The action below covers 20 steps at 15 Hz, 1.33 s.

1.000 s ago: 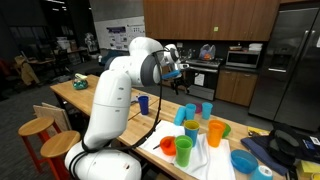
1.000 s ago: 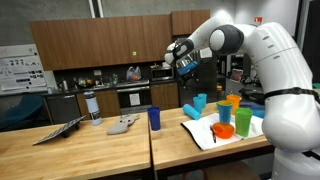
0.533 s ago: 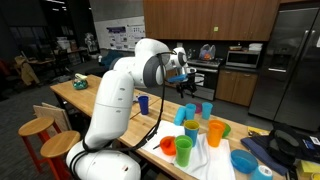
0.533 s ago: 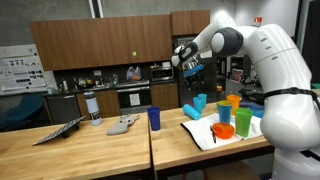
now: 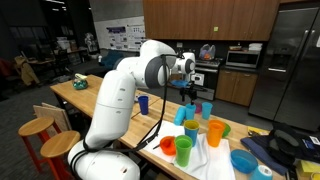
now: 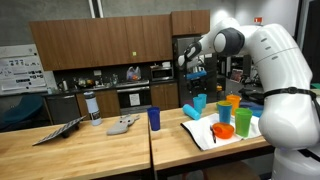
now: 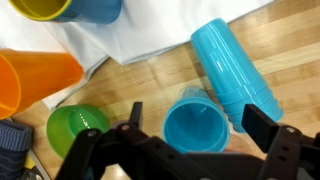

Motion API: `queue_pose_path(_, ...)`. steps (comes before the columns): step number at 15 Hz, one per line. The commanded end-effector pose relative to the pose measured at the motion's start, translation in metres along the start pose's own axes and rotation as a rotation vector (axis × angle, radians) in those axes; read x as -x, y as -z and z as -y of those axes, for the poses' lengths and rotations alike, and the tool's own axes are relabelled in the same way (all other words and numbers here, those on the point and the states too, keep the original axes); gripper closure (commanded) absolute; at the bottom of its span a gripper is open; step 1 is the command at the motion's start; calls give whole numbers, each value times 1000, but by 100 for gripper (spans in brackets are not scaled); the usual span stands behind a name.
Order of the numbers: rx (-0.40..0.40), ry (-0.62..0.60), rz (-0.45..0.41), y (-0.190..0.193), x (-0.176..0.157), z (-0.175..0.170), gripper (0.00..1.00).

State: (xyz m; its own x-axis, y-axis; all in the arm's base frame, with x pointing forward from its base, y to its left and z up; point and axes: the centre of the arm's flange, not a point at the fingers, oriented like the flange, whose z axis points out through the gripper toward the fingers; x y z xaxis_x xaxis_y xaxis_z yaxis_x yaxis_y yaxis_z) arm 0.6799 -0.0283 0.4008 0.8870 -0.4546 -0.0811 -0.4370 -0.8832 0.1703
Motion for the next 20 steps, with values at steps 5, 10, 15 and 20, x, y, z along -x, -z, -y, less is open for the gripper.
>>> queue_pose_path(5, -42, -106, -36, -22, 12, -20, 0)
queue_pose_path(10, -54, -126, -64, -19, 16, -25, 0)
queue_pose_path(15, -54, -198, -71, -18, 14, -52, 0)
queue_pose_path(20, -49, -216, -26, -39, 15, -63, 0)
